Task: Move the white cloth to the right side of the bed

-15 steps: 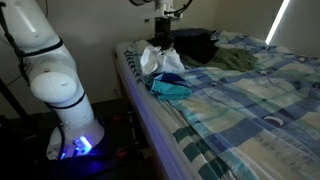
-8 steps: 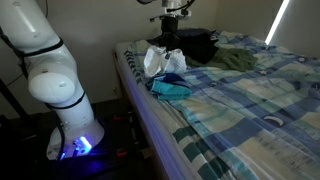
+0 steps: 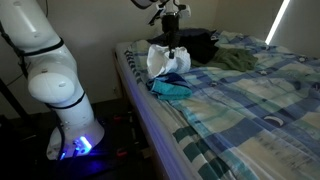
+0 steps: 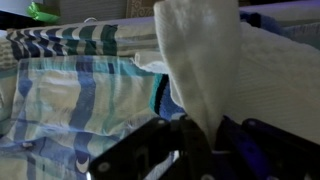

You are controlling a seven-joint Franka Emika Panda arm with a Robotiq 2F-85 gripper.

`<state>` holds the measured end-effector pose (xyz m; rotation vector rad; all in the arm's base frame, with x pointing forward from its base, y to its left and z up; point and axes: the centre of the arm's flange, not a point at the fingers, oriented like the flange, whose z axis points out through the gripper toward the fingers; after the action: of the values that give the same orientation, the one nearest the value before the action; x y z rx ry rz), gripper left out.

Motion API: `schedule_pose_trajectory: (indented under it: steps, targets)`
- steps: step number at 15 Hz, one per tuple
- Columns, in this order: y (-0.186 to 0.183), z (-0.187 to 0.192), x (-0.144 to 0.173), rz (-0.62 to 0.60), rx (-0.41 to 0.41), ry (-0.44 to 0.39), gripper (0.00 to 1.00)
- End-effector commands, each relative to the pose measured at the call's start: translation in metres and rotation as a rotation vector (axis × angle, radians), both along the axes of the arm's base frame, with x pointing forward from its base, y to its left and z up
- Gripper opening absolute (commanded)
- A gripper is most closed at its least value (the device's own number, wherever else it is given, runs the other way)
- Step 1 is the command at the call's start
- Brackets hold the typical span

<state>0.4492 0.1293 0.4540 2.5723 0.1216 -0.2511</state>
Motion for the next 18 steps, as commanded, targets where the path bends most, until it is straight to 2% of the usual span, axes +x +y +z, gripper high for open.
schedule_pose_trajectory:
  steps: [1,3,4,5,10,11,13,18]
  targets:
    - [0.027,-0.021,0.008,0.016,-0.060,-0.009,0.03]
    - [0.040,-0.030,0.006,0.047,-0.035,0.005,0.03]
    - [0.029,-0.028,0.000,0.035,-0.040,0.015,0.03]
    - [0.032,-0.032,0.000,0.041,-0.041,0.022,0.11]
    - [0.029,-0.033,0.001,0.036,-0.041,0.025,0.11]
    - [0.029,-0.033,0.001,0.036,-0.041,0.025,0.03]
    - [0.038,-0.030,0.003,0.036,-0.014,0.025,0.03]
    - [0.075,-0.020,0.010,-0.066,0.118,0.050,0.03]
